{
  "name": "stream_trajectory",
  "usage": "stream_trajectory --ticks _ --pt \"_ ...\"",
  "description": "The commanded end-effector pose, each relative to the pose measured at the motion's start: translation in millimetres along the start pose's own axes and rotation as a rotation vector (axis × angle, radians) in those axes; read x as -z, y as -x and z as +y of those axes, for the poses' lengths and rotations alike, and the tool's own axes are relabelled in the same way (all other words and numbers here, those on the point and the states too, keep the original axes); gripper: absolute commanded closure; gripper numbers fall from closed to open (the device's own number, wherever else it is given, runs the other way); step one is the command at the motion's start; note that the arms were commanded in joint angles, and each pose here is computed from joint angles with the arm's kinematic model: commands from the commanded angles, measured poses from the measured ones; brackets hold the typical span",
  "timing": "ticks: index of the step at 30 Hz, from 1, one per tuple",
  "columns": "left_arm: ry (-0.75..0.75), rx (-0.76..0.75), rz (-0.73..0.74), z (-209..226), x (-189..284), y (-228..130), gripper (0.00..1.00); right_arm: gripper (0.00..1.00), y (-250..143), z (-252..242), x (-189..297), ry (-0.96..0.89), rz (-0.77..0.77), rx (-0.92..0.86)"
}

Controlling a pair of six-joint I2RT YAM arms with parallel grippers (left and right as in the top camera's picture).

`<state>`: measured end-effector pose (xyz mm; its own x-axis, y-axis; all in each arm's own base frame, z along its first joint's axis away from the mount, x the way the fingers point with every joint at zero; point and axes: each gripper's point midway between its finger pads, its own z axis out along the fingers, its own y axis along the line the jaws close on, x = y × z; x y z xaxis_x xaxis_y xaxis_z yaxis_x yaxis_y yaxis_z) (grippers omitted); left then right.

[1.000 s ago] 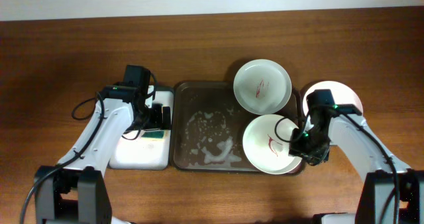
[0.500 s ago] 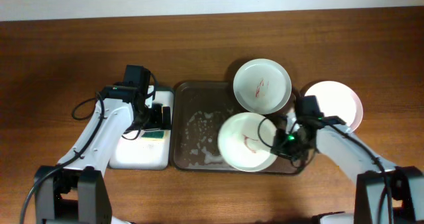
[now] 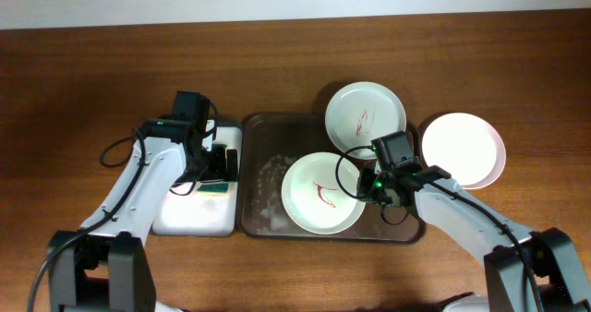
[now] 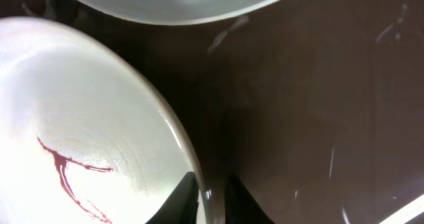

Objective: Clean dirty plates on tray and stack at the side
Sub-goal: 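Dip the sponge in the basin and lift it with the left gripper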

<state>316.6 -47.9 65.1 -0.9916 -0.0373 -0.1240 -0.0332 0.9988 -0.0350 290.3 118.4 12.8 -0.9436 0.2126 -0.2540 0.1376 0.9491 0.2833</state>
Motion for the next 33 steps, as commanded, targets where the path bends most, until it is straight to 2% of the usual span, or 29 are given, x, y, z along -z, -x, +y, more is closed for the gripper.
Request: stream_trajectory --ticks 1,4,10,13,18,21,25,27,28,30,33 --pt "-0.013 0.008 -0.016 -2 4 4 0.00 0.85 -4 -2 -3 -0.017 0.013 0.001" --pt "-0.010 0.008 -0.017 -1 4 4 0.00 0.85 -15 -3 -11 -0.015 0.068 -0.004" --pt "0.028 0.016 -0.015 5 -2 5 0.01 0.93 -19 -5 -16 -0.019 0.090 -0.008" --pt "0.029 0.021 -0.032 5 -9 12 0.05 0.93 -19 -5 -16 -0.019 0.090 -0.008" --pt "0.031 0.174 -0.029 4 -31 21 0.11 0.94 -19 -5 -16 -0.019 0.090 -0.008" --pt "0.034 0.193 -0.010 4 -46 22 0.27 0.93 -19 -5 -16 -0.019 0.090 -0.008" --pt "0.034 0.194 -0.010 3 -55 25 0.76 0.94 -19 -5 -16 -0.019 0.090 -0.008" --pt "0.032 0.193 -0.017 3 -55 27 0.78 0.94 -19 -5 -16 -0.019 0.090 -0.008" --pt "0.032 0.193 -0.016 3 -55 27 0.87 0.93 -19 -5 -16 -0.019 0.090 -0.008" --pt "0.034 0.193 -0.011 3 -56 25 0.95 0.94 -19 -5 -16 -0.019 0.090 -0.008" --pt "0.040 0.193 0.008 6 -67 14 0.98 0.94 -19 -5 -16 -0.019 0.090 -0.008"
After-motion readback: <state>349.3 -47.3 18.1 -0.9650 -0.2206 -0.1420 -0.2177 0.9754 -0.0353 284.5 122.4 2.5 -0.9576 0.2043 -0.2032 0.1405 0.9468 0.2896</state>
